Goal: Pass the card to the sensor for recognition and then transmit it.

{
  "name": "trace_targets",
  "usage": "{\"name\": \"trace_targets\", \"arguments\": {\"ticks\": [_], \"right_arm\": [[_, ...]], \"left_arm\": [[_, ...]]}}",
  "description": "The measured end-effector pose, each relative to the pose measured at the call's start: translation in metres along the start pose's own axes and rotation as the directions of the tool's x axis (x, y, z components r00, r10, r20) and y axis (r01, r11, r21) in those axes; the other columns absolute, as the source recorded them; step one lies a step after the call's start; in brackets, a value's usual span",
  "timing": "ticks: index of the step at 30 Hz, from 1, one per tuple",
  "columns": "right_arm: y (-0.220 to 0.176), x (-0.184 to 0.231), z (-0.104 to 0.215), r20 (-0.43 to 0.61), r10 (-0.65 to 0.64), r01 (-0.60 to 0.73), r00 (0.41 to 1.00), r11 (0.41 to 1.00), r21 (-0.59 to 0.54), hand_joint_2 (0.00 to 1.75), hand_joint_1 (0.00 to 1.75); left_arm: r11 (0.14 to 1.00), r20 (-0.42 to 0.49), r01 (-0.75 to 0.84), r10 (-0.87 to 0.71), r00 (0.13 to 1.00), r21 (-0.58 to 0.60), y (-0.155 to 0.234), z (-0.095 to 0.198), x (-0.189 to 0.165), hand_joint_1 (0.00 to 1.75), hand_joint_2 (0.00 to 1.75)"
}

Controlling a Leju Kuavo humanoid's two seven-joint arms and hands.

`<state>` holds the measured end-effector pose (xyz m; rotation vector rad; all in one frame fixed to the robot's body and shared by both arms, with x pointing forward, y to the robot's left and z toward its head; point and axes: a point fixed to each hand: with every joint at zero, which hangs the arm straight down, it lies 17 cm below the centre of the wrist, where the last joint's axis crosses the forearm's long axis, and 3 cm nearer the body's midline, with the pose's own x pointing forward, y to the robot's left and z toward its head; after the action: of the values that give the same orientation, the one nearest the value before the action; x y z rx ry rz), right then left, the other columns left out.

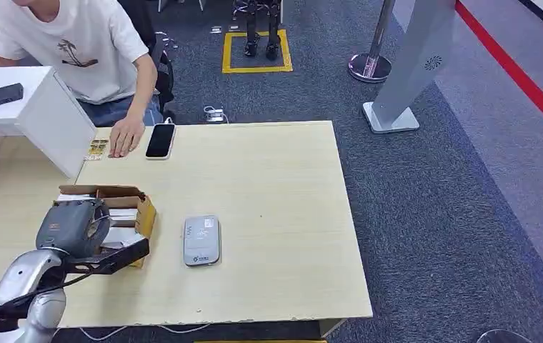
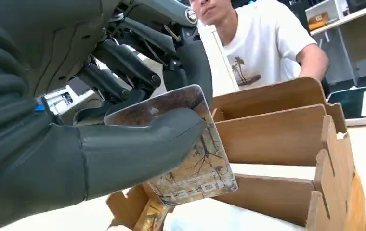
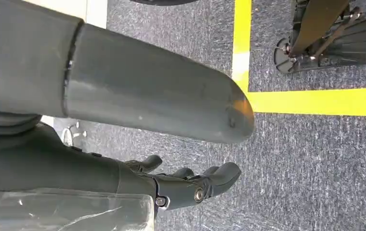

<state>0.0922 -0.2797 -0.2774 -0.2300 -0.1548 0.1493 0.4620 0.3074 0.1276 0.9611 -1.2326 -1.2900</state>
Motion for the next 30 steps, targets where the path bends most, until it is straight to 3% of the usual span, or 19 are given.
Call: {"name": "trace_targets", "arguments": {"ticks": [7,15,20,30], "right_arm": [[0.000,0.000,0.000,-0.001,-0.018,0.018,1.000,1.000,0.001,0.00,0.00],[0.001,0.001,0.000,0.001,0.012,-0.012,1.000,1.000,0.003,0.00,0.00],[0.002,0.001,0.000,0.000,0.019,-0.019,1.000,1.000,0.003,0.00,0.00],[0.002,0.001,0.001,0.003,0.042,-0.042,0.999,0.999,0.005,0.00,0.00]], "left_arm": [[0.998,-0.016,0.045,-0.044,0.999,0.054,0.051,-0.010,-0.025,1.75,1.75],[0.952,-0.168,0.219,-0.185,0.968,0.214,0.126,-0.025,-0.047,1.75,1.75],[0.939,-0.143,0.169,-0.131,0.981,0.299,0.169,-0.034,-0.037,1.75,1.75],[0.931,-0.158,0.131,-0.081,0.984,0.340,0.194,-0.046,-0.030,1.75,1.75]]}}
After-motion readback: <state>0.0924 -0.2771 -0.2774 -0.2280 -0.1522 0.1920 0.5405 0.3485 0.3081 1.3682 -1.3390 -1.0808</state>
